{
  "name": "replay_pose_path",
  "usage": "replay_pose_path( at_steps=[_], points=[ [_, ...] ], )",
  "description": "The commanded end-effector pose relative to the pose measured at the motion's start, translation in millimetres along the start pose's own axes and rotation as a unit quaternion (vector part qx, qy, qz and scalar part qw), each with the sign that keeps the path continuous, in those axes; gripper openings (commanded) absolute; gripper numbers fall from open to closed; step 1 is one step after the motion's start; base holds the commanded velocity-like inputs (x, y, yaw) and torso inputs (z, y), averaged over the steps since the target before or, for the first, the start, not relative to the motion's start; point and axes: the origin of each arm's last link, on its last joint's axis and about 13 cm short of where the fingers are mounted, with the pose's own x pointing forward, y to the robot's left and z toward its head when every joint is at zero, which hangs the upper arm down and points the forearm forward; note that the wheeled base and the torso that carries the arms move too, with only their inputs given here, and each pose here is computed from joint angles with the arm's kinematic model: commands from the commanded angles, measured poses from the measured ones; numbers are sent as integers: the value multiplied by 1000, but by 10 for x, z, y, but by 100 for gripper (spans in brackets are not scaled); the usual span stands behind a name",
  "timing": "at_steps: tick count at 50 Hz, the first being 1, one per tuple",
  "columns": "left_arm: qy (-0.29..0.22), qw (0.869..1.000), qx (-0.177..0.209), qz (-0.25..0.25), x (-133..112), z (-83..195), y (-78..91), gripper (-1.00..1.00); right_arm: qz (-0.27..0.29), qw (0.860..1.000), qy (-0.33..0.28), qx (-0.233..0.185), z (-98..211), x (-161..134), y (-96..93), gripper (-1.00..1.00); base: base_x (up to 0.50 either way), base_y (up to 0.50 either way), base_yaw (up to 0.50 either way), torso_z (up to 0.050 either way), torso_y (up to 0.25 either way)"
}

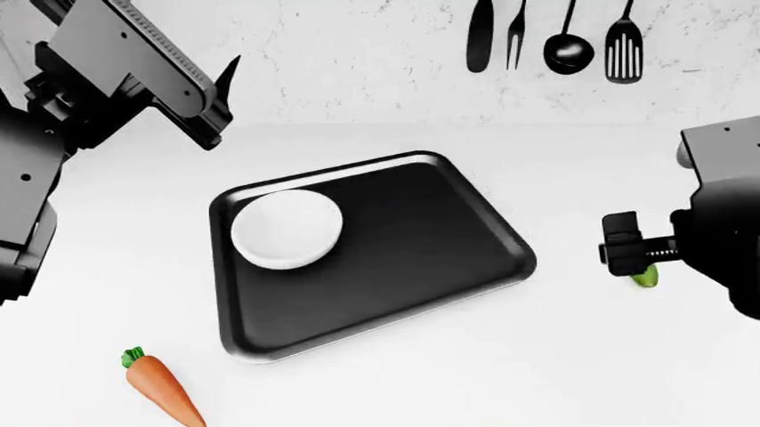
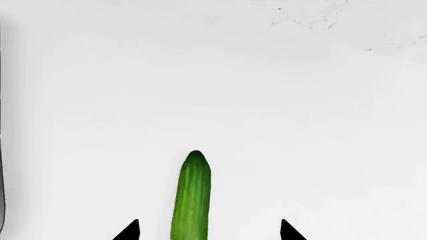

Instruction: Place the two vegetables and bowl onto the tray for setting up a vegetable dip station.

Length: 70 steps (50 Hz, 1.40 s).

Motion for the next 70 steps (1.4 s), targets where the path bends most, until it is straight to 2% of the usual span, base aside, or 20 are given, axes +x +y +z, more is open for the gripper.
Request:
replay_pose_path(
  at_steps=[1,15,25,42,70],
  points=[
    [-1,1000,0,-1,2,-2,-11,100,-11,1000,27,1,-47,143,11,100,0,0,0,0,0],
    [1,1000,-1,0,-5,-13,-19,100,-15,999,41,16,-106,332,80,100,0,0,0,0,0],
    [2,1000,-3,1,-14,-22,-26,100,-28,998,55,27,-182,421,41,100,0,0,0,0,0],
    [2,1000,-2,0,-8,-12,-20,100,8,997,61,42,-256,644,223,100,0,0,0,0,0],
    [1,1000,-2,1,-13,-13,-33,100,10,994,87,61,-489,860,306,100,0,0,0,0,0]
  ],
)
